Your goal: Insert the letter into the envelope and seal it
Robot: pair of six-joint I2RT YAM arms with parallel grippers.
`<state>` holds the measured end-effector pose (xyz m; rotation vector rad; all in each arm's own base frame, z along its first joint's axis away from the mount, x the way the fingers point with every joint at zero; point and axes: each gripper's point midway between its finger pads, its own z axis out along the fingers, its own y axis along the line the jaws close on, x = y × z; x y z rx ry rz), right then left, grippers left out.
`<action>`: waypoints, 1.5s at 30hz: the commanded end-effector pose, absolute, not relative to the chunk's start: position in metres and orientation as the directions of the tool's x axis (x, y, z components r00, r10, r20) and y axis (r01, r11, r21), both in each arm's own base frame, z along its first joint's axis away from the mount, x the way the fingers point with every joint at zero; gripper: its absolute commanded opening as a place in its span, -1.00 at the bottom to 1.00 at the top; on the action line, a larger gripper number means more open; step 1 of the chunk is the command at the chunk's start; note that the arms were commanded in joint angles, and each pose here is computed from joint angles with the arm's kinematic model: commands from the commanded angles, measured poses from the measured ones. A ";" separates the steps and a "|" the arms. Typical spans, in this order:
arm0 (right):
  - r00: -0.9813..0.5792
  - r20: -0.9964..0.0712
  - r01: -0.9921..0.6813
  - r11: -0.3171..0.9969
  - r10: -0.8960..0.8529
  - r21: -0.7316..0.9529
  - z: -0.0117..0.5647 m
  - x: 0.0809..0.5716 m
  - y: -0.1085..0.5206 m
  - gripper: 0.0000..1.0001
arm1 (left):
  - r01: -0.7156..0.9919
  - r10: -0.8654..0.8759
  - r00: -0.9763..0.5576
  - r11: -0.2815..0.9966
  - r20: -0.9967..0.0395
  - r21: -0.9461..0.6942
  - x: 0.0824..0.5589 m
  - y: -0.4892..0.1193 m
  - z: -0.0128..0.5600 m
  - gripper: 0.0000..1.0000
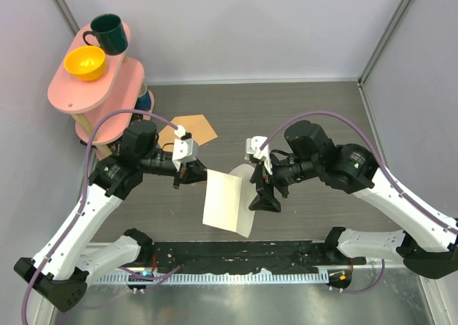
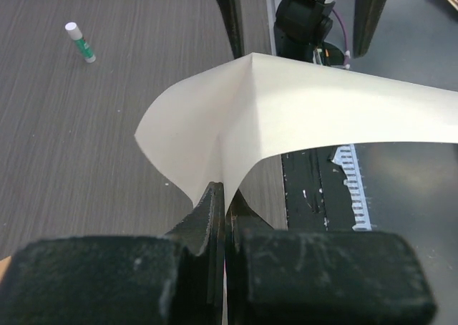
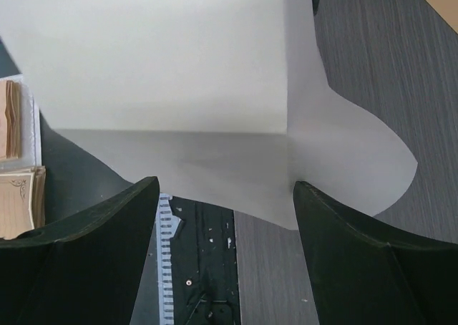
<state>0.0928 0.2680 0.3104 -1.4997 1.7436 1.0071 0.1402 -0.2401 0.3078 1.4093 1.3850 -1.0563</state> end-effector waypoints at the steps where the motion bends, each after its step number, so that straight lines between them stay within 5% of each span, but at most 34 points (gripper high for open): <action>1: -0.087 -0.866 -0.996 0.064 -0.493 0.064 0.318 0.106 0.277 0.64 | 0.998 0.182 0.050 -0.057 -0.982 0.041 0.127 -0.246 0.340 -1.00; 12: -0.034 -0.865 -0.990 0.134 -0.500 -0.038 0.335 0.119 0.265 0.65 | 0.995 0.213 0.071 -0.079 -0.975 0.055 0.120 -0.241 0.327 -1.00; 31: -0.080 -0.838 -0.996 0.004 -0.540 0.092 0.308 0.098 0.278 0.67 | 0.991 0.234 0.109 -0.107 -0.966 0.085 0.119 -0.243 0.320 -1.00; 35: -0.090 -0.836 -0.994 -0.002 -0.541 0.109 0.305 0.093 0.276 0.37 | 0.991 0.226 0.114 -0.089 -0.967 0.096 0.121 -0.244 0.320 -1.00; 42: -0.103 -0.832 -0.993 0.008 -0.545 0.118 0.304 0.092 0.273 -0.49 | 0.992 0.220 0.105 -0.092 -0.970 0.087 0.121 -0.245 0.319 -1.00; 45: -0.106 -0.831 -0.993 0.014 -0.546 0.117 0.305 0.092 0.272 -0.87 | 0.994 0.237 0.096 -0.081 -0.967 0.078 0.121 -0.243 0.316 -0.67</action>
